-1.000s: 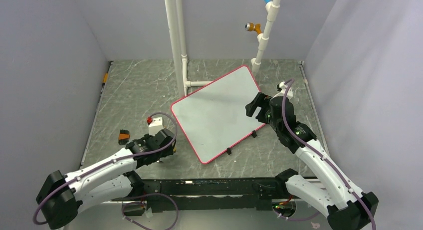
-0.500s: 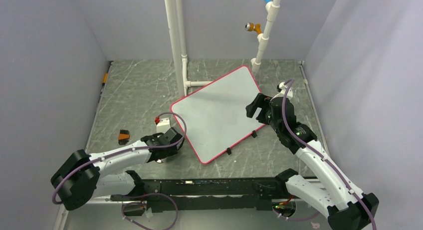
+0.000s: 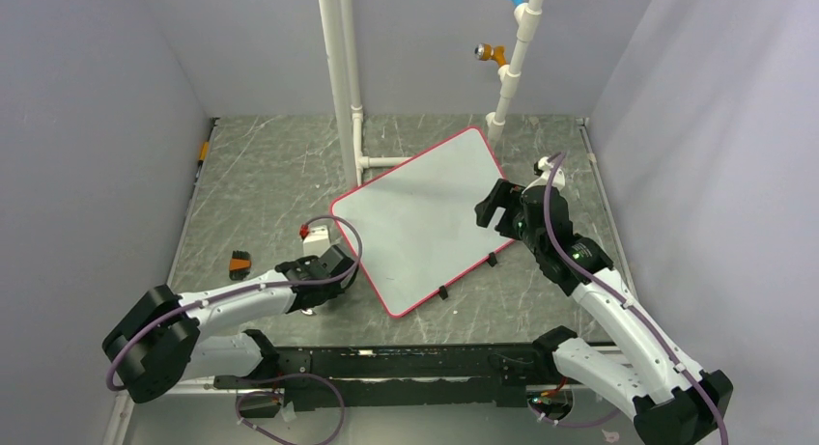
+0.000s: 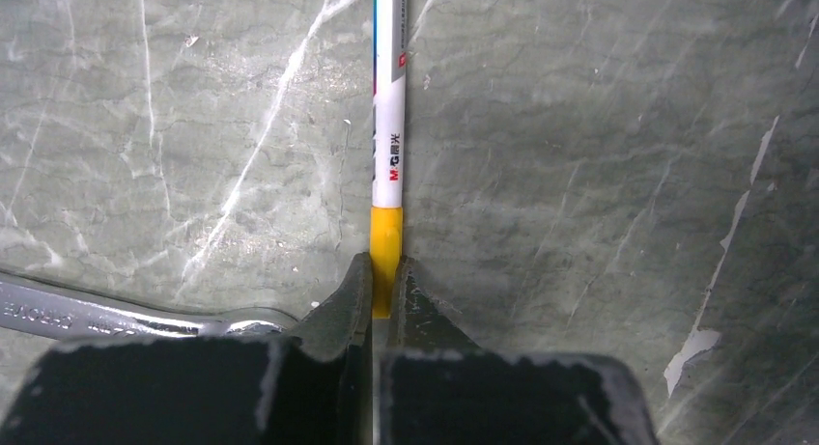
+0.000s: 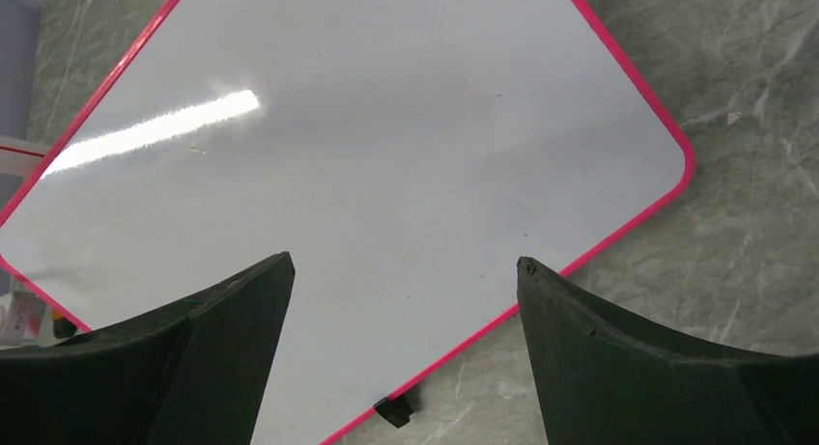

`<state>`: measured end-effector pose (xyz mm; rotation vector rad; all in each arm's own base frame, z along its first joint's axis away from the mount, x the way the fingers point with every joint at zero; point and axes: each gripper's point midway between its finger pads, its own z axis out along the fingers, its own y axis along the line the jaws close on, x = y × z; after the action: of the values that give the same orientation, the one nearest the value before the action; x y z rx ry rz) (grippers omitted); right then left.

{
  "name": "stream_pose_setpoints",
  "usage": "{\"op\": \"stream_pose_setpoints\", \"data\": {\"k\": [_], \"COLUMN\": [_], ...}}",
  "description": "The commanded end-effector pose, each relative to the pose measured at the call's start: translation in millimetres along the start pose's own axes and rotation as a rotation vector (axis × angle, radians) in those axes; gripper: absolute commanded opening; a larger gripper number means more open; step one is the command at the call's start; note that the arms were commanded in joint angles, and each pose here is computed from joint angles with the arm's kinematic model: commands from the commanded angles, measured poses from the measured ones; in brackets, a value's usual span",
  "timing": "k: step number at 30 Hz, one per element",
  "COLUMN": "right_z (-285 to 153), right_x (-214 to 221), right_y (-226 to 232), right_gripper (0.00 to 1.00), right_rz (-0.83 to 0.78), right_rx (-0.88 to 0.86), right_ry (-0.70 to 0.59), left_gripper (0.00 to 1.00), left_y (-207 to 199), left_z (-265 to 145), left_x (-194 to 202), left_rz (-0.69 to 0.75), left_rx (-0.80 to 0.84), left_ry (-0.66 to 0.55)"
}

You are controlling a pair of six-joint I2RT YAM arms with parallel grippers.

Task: Write a sentence on the whiteboard
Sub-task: Open the whiteboard marker at the center of the board.

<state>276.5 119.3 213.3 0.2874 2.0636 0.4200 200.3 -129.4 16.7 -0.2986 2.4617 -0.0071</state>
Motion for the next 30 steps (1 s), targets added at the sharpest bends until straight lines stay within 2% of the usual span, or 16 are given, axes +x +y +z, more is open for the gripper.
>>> {"op": "stream_pose_setpoints", "data": {"k": [1,14,21,27,30], "right_z": [-9.0,-18.8,-30.8,-46.5,-49.8], "right_x": [-19.6,-12.3,-9.7,-11.8,-10.7], "right_y": [15.8,61.7,86.8,106.8,110.1], "right_gripper": [0.88,0.92,0.94,0.97,0.98], "right_rz": [-0.011,-0.070,-0.083,-0.090,-0.087], "right_rx": [-0.062,-0.320,-0.460,-0.574,-0.593], "right_ry": [-0.042,0.025,0.067,0.093,0.109], "left_gripper": [0.00,0.00,0.00,0.00,0.00], "left_y": [9.2,31.0,52.4,38.2,31.4], "left_z": [1.5,-58.6,-106.3,-149.3,-166.1], "left_x": [16.5,-20.2,-60.1,-91.6,-102.6], "left_rz": [-0.028,-0.063,-0.053,-0.015,0.048], "left_rx": [-0.008,0.063,0.068,0.250,0.314], "left_ry": [0.049,-0.054,-0.170,-0.270,-0.302]}}
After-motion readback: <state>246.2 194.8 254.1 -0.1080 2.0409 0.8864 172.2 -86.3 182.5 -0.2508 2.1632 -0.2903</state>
